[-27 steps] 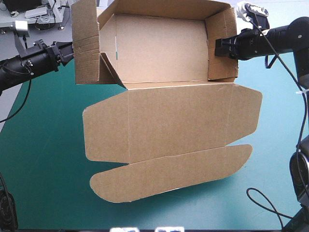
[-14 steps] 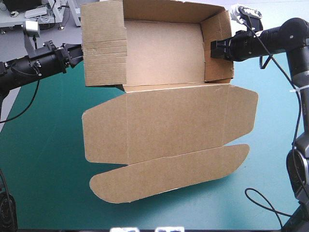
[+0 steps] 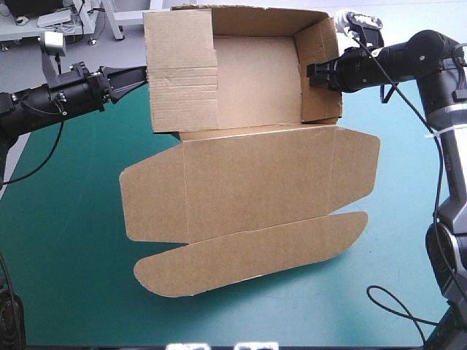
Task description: Fold the box
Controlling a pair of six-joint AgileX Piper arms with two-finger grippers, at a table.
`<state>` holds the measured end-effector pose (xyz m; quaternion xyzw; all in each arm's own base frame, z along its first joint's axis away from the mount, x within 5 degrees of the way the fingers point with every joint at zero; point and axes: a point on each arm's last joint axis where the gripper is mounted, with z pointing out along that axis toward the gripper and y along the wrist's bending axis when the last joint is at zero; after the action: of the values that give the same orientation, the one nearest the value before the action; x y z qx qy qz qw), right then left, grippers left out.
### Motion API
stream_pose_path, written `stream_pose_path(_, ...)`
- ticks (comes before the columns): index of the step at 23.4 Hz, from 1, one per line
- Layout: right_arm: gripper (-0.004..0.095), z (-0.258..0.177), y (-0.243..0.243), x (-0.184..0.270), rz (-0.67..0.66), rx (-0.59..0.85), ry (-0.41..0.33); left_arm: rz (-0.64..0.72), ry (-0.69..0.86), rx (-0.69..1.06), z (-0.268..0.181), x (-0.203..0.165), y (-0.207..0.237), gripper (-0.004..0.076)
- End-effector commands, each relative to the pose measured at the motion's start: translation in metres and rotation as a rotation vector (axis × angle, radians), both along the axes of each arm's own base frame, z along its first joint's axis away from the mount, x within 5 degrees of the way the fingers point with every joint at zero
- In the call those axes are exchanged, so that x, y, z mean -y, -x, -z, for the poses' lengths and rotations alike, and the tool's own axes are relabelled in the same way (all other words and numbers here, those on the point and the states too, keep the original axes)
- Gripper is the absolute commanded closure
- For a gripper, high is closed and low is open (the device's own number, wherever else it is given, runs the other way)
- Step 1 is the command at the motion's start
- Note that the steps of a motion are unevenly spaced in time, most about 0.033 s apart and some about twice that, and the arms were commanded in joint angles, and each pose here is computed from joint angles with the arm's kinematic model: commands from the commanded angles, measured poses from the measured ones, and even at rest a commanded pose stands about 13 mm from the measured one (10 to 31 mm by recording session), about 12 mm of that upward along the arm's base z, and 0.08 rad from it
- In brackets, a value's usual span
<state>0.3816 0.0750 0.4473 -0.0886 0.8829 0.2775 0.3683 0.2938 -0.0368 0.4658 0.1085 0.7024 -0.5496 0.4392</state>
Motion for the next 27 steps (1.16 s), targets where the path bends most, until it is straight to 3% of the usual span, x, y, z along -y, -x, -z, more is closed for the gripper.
stream_pose_path(1, 0.0923, -0.034, 0.016, -0.005, 0.015, 0.132, -0.097, 0.098, 0.044, 0.077, -0.024, 0.011, 0.024, 0.0733)
stream_pose_path(6, 0.0922, -0.034, 0.016, -0.004, 0.018, 0.131, -0.095, 0.095, -0.023, 0.046, -0.018, 0.014, 0.023, 0.0733)
stream_pose_path(11, 0.0922, -0.032, 0.017, -0.012, 0.014, 0.139, -0.048, 0.130, -0.021, 0.054, -0.018, 0.023, 0.025, 0.0733)
stream_pose_path(19, 0.0922, -0.033, 0.017, -0.017, 0.008, 0.151, -0.040, 0.140, -0.027, 0.053, -0.018, 0.026, 0.025, 0.0720)
stream_pose_path(22, 0.0922, -0.032, 0.016, -0.016, 0.015, 0.154, -0.022, 0.140, -0.027, 0.053, -0.018, 0.026, 0.025, 0.0645)
stream_pose_path(27, 0.0922, -0.032, 0.016, -0.015, 0.022, 0.162, -0.018, 0.142, -0.027, 0.054, -0.018, 0.027, 0.025, 0.0419)
